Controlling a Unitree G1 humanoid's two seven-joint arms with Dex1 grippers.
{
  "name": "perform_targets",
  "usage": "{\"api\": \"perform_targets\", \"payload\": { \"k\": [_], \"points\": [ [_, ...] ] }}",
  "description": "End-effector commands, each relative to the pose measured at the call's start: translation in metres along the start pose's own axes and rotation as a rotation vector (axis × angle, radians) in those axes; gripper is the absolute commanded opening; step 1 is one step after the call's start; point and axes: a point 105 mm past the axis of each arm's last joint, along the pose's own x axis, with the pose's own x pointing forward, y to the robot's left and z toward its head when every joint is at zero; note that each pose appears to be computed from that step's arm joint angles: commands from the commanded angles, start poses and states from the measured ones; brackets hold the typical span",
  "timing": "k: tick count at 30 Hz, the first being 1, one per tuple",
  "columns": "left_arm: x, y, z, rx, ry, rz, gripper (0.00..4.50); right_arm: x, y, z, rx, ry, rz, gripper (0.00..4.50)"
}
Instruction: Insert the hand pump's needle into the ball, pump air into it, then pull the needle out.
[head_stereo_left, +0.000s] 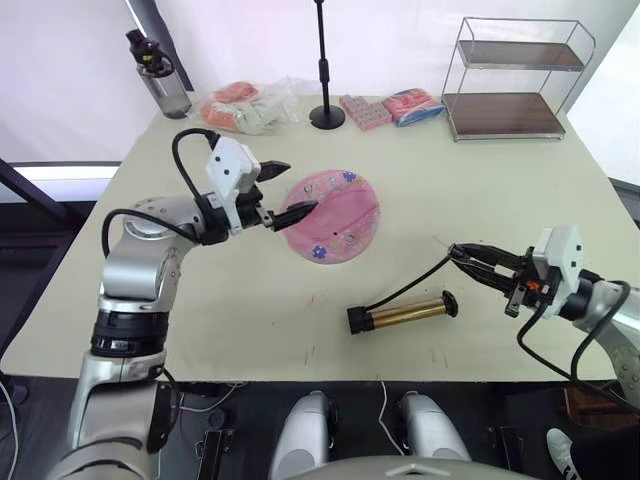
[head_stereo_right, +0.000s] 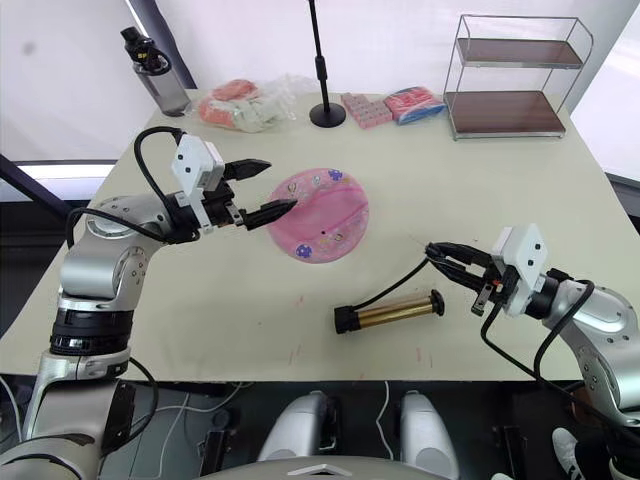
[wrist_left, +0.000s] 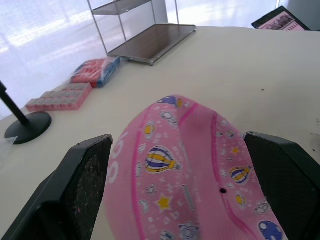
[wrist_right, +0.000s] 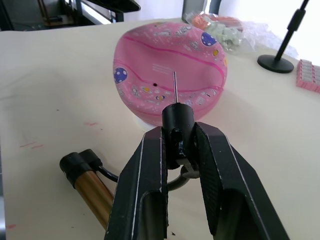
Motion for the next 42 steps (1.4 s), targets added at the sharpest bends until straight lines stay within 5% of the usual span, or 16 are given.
{"api": "perform_targets", "payload": {
  "k": [1,16,42],
  "points": [
    [0.002,0.011,0.008,0.004,-0.009,0.022,4.47,-0.001,-0.004,0.010,-0.039,-0.015,-0.025,0.30],
    [0.032,0.019,-0.018,-0.097,0.131,-0.019,4.47,0.001,0.001,0.010,-0.050,-0.007,-0.056,0.30],
    [0.005,0.010,-0.025,-0.105,0.257,0.020,4.47,0.010,0.004,0.021,-0.069,-0.078,-0.003,0.30]
  ]
}}
